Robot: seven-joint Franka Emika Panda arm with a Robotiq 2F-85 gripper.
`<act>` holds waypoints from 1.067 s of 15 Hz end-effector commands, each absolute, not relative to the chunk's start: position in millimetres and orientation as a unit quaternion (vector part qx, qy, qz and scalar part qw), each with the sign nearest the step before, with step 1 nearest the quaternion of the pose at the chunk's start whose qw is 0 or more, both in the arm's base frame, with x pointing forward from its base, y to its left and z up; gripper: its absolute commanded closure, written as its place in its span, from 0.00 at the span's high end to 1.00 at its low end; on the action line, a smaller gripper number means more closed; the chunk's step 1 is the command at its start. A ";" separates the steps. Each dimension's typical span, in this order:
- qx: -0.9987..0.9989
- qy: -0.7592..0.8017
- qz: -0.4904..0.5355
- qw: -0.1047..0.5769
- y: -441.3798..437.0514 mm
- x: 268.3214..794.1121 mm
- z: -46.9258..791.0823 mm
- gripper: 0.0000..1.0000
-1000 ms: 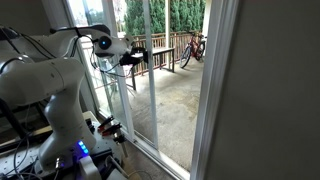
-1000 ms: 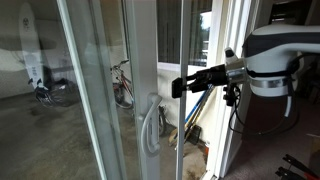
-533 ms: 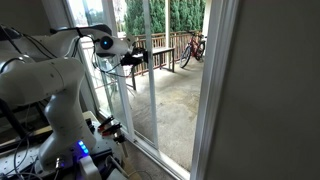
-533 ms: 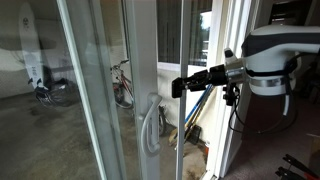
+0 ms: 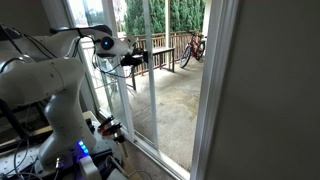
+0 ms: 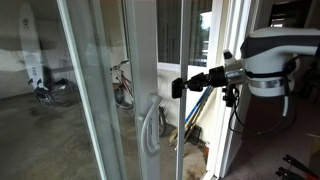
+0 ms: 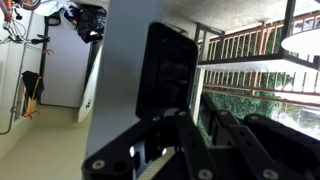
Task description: Slide the glass door to the right.
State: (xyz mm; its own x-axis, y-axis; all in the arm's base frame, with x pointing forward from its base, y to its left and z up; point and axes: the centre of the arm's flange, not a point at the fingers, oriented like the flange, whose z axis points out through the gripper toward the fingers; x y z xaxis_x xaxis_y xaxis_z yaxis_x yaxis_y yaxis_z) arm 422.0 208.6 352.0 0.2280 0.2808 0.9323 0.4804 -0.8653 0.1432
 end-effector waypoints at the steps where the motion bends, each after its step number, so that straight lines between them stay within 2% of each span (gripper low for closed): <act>1: -0.779 -0.245 -0.569 0.096 204.2 432.1 330.5 0.00; 8: -0.778 -0.253 -0.566 0.099 217.4 449.3 330.8 0.00; 16: -0.782 -0.225 -0.576 0.080 182.3 449.0 337.1 0.00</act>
